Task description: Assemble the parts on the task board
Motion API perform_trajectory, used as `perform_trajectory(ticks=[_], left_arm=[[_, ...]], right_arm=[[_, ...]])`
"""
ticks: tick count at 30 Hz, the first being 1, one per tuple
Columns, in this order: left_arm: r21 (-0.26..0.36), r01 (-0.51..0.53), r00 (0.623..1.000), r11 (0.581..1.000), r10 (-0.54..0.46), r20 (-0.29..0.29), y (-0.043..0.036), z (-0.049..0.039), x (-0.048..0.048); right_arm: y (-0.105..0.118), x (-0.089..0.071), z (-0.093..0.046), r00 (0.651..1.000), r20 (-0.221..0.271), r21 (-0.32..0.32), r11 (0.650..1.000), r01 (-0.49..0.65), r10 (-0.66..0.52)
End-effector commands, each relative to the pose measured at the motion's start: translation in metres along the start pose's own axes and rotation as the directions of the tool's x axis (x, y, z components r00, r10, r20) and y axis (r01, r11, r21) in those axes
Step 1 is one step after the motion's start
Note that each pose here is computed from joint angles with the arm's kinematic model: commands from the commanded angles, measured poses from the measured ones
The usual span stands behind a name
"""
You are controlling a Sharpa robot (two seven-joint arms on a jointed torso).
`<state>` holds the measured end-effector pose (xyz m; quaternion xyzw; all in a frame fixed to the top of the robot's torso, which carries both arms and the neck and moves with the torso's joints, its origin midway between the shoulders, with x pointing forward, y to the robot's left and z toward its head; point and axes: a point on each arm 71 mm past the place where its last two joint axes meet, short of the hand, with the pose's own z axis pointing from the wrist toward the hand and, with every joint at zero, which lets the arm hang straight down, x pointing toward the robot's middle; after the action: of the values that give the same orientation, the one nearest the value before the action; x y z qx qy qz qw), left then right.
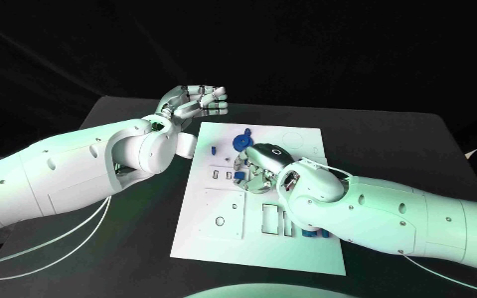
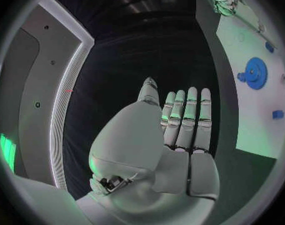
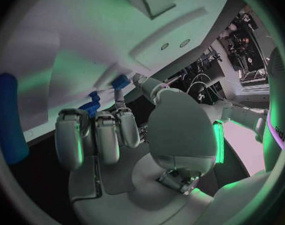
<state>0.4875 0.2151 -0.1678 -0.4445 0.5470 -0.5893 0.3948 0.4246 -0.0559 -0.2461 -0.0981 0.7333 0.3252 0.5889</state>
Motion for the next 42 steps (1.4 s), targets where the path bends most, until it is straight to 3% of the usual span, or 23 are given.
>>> perform_trajectory(ticks=[1, 21, 42], left_arm=[[0.006, 0.009, 1.000, 1.000, -0.008, -0.018, -0.0011, 0.0001, 0.0024], [0.005, 0.007, 1.000, 1.000, -0.007, -0.015, -0.0012, -0.0007, -0.0003], [0.005, 0.006, 1.000, 1.000, -0.006, -0.012, -0.0010, -0.0015, -0.0018]], right_arm=[[0.002, 0.000, 0.000, 1.000, 0.007, -0.015, 1.000, 0.010, -0.010], [0.001, -0.008, -0.013, 0.998, 0.068, -0.024, 0.999, 0.021, -0.019], [-0.010, -0.007, -0.015, 0.998, 0.032, -0.001, 0.999, 0.046, -0.046]])
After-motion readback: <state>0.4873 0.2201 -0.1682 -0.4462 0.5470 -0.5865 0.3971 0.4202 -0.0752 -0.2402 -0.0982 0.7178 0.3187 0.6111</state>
